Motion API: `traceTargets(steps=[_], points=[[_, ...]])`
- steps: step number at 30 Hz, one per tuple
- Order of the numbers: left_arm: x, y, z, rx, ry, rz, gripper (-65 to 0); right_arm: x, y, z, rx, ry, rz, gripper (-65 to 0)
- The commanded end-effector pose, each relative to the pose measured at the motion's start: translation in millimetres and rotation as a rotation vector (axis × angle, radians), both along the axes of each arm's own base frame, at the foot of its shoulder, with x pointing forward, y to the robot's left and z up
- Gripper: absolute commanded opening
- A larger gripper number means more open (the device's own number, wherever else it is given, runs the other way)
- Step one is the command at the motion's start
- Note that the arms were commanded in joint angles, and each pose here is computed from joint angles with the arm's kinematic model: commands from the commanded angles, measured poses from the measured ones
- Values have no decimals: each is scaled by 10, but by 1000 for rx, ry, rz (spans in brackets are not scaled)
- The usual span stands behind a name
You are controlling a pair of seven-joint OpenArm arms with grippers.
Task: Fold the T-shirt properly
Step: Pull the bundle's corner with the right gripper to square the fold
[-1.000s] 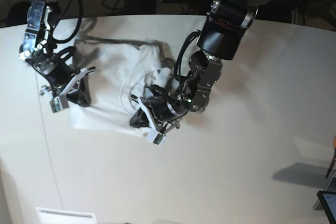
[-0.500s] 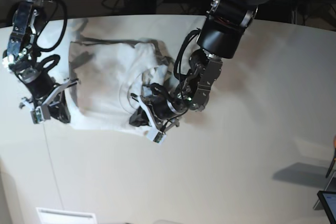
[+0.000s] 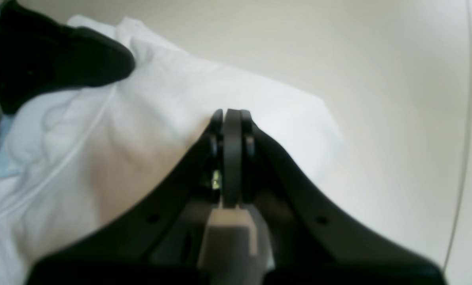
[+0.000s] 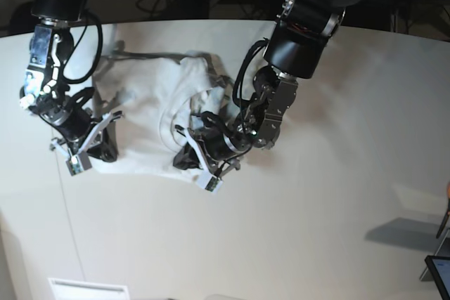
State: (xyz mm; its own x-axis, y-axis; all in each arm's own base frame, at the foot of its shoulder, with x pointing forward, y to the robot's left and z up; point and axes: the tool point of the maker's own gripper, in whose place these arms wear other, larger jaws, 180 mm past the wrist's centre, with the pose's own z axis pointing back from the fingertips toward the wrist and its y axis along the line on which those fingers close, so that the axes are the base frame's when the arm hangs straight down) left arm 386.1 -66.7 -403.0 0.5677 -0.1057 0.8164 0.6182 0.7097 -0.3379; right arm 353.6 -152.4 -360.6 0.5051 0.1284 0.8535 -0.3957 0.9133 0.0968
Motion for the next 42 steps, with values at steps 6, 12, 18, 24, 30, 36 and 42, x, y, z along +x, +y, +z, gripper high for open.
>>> traceTargets(steps=[6, 12, 18, 24, 30, 36, 42], points=[[49, -13, 66, 8, -17, -11, -650, 222, -113, -4, 40, -13, -31, -650], [49, -13, 66, 8, -17, -11, -650, 257, -360, -248, 65, 24, -78, -650], [49, -13, 66, 8, -17, -11, -650, 264, -632, -229, 35, 3, -106, -650], [99, -52, 232, -16, -57, -12, -650, 196, -692, 92, -17, -92, -95, -650], [2, -155, 490, -57, -122, -32, -650, -139, -600, 322, -78, -157, -56, -650], [-283, -185, 722, -53, -172, -79, -650, -469, -562, 348, -114, -154, -37, -650], [-704, -164, 993, -43, -223, -128, -650, -527, -716, 330, -109, -148, -101, -650]])
